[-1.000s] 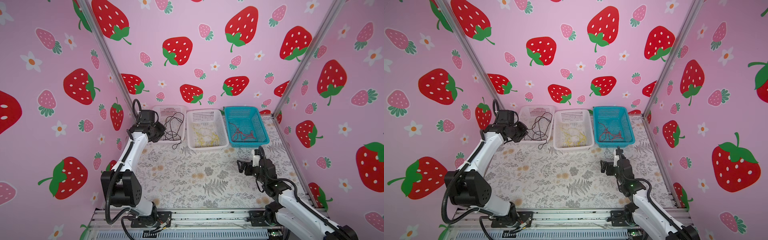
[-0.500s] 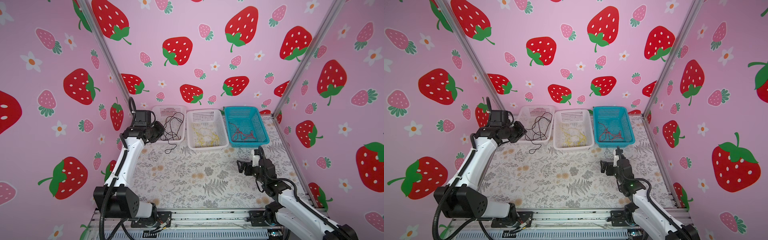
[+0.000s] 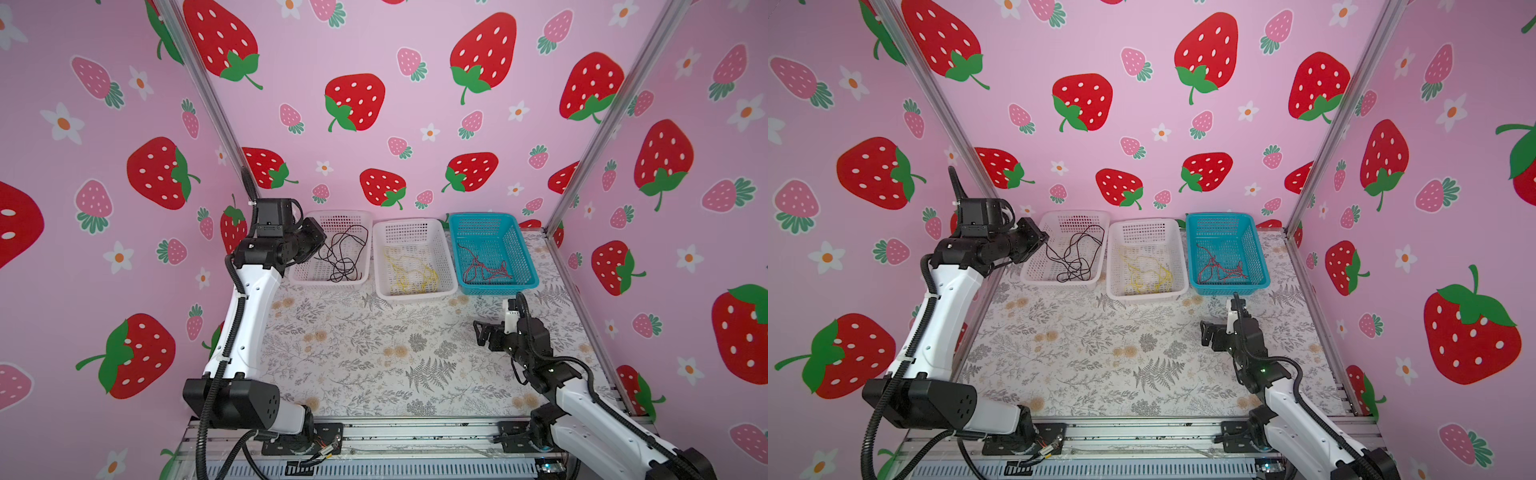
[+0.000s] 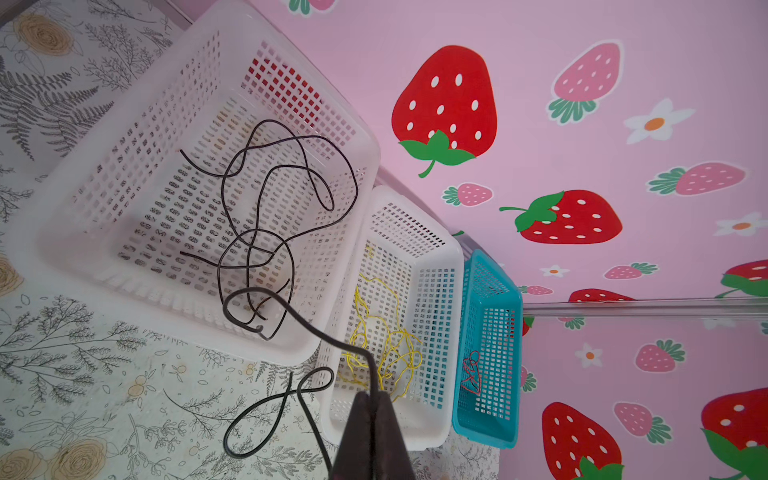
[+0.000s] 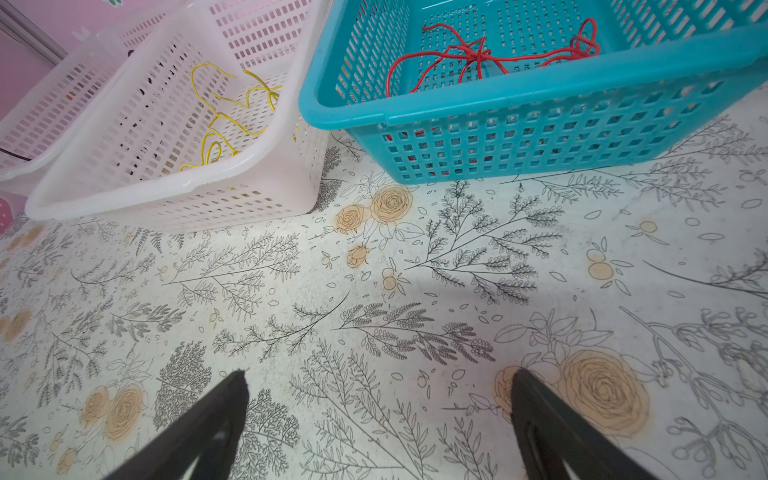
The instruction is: Untangle the cables
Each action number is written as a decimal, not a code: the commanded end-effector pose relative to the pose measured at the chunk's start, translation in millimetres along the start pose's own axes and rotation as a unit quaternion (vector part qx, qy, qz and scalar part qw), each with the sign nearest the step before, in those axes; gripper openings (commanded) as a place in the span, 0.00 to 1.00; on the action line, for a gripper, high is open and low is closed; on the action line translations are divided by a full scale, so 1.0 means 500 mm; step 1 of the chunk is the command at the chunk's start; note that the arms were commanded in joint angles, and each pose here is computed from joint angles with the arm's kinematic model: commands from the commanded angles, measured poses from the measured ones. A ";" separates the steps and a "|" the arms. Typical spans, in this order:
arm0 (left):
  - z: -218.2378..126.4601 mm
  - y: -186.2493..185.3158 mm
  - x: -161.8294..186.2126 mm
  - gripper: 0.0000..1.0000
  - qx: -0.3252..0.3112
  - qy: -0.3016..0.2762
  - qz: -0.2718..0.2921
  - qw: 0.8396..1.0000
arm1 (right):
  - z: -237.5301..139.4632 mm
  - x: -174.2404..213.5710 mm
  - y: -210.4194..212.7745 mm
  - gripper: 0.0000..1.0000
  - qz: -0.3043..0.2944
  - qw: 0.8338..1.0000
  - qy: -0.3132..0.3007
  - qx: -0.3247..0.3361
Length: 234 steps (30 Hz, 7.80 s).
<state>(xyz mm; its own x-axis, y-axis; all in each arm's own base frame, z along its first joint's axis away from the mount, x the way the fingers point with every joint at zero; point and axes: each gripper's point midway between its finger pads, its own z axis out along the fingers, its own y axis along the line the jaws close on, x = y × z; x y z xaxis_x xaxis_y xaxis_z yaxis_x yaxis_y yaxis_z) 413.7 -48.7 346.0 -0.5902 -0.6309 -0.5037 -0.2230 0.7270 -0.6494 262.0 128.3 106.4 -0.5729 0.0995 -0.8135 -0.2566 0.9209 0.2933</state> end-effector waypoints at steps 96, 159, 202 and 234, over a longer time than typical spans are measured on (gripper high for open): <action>-0.033 0.179 0.240 0.99 -0.077 -0.152 0.307 0.936 | -0.120 -0.353 0.010 0.99 -0.140 0.947 -0.259 0.128; 0.062 0.384 0.206 0.99 -0.191 -0.178 0.236 0.936 | 0.100 -0.181 -0.246 0.99 -0.152 0.954 -0.201 0.165; 0.225 0.458 0.180 0.99 -0.187 -0.197 0.313 0.910 | 0.103 -0.183 -0.241 0.99 -0.160 0.951 -0.201 0.173; 0.225 0.458 0.180 0.99 -0.186 -0.196 0.314 0.910 | 0.106 -0.181 -0.242 0.99 -0.160 0.952 -0.197 0.172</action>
<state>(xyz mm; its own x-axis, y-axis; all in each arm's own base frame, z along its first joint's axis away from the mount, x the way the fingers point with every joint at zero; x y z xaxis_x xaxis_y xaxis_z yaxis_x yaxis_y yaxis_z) 385.6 27.5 69.5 -0.4404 -0.0652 -0.8954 -0.2129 0.9765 0.0337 381.8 27.9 111.4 -0.1720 -0.1308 -0.9764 -0.0651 0.9905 -0.1213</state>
